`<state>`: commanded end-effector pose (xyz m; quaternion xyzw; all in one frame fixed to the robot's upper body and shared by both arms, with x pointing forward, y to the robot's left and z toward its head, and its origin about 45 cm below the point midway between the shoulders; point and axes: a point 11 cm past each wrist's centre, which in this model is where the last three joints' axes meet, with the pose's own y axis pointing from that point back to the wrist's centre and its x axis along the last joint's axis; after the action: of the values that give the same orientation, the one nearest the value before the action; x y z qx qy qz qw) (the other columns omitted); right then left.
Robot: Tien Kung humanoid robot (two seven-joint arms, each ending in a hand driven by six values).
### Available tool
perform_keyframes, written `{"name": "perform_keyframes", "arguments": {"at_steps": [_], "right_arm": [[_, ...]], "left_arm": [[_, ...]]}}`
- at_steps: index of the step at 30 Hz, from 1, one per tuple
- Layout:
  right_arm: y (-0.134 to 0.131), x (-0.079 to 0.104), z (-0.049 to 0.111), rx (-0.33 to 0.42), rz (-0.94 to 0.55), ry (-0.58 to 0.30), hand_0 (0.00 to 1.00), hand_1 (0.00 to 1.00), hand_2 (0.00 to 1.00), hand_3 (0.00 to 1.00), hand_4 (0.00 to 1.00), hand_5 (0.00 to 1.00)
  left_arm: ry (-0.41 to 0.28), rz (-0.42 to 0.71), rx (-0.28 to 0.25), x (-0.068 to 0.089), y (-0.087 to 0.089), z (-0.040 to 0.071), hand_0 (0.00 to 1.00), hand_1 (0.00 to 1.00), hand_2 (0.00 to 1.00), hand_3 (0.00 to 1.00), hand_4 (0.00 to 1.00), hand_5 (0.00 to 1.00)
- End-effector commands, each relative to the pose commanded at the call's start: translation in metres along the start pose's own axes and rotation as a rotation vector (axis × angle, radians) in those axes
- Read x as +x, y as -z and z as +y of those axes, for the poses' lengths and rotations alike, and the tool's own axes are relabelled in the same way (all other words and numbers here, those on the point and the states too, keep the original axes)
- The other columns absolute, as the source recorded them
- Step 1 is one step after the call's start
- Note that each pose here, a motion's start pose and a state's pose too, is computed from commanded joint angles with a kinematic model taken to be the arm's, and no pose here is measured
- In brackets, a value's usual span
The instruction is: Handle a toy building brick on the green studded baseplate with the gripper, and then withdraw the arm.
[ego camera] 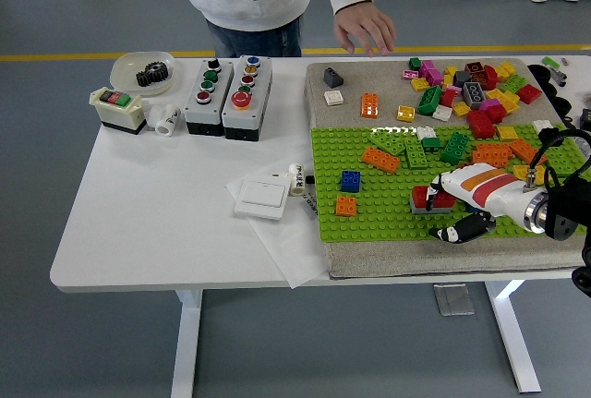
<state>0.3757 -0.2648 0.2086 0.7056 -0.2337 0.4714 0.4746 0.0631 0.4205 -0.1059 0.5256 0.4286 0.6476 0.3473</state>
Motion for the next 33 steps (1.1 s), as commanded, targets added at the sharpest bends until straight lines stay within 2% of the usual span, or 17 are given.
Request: {"name": "perform_keyframes", "arguments": {"at_steps": [33], "right_arm": [[-0.007, 0.041, 0.013, -0.001, -0.029, -0.127, 0.681, 0.689, 0.720, 0.575, 0.796, 0.451]], "left_arm": [[-0.003, -0.004, 0.006, 0.001, 0.003, 0.000, 0.800, 0.844, 0.824, 0.706, 0.784, 0.646]]}}
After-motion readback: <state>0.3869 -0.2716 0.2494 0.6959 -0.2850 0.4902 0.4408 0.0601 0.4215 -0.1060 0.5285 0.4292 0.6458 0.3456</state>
